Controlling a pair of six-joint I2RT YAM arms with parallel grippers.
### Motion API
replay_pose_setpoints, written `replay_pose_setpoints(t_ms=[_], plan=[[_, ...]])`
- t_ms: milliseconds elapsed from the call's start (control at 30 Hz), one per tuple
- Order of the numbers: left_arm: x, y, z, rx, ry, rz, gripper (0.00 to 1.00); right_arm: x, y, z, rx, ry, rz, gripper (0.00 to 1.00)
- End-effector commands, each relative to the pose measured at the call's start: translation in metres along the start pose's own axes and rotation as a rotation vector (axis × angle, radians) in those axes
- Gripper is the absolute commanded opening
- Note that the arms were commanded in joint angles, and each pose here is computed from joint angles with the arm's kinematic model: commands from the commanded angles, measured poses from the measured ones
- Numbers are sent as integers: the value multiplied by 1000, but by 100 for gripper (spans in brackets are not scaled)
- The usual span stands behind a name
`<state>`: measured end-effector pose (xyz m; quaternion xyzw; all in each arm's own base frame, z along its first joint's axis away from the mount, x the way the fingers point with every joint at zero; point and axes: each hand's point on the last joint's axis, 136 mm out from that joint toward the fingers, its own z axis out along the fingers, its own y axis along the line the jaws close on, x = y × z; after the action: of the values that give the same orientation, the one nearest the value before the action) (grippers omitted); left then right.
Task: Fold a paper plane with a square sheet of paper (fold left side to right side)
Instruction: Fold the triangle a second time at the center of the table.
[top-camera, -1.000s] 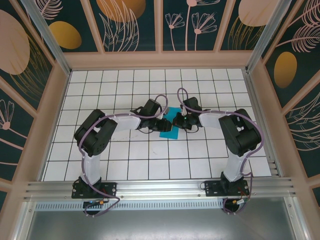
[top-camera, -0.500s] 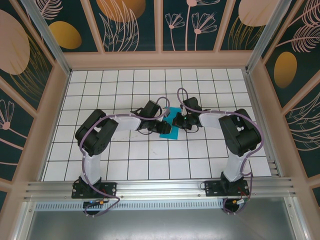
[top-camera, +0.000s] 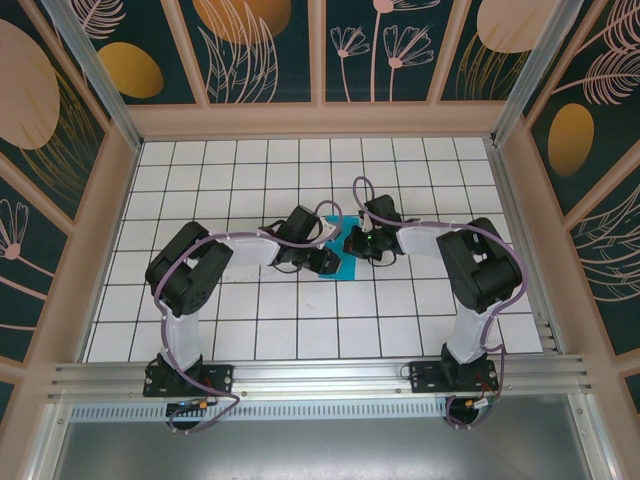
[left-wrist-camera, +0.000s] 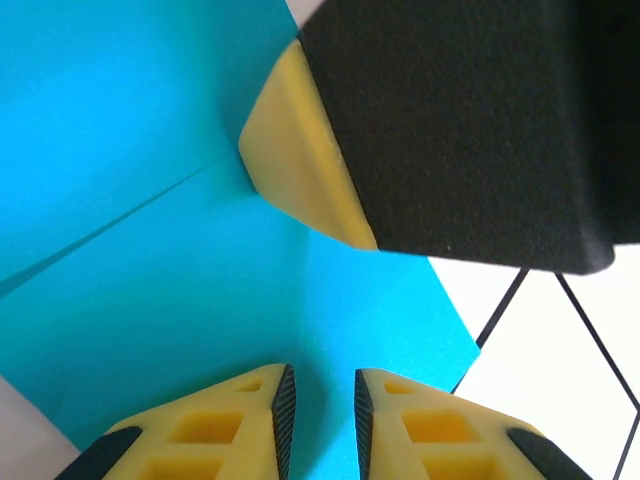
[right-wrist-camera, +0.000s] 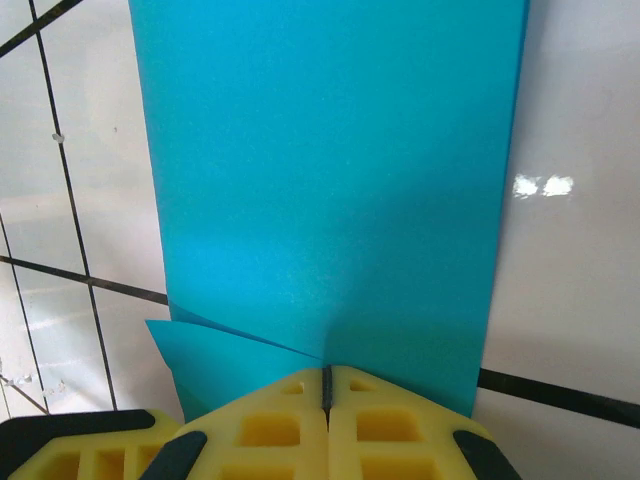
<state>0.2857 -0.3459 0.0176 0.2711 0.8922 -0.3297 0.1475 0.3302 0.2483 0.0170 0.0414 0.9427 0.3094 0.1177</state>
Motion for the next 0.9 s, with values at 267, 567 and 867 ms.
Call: replay_pose_setpoints(t_ms=[267, 567, 867], plan=[[105, 13, -15, -85, 256, -142, 27, 20, -40, 10, 140, 63, 59, 5], [106, 4, -29, -63, 199, -167, 27, 19, -33, 9, 104, 60, 46, 5], [38, -26, -81, 67, -36, -154, 32, -4, 7, -17, -8, -30, -24, 8]])
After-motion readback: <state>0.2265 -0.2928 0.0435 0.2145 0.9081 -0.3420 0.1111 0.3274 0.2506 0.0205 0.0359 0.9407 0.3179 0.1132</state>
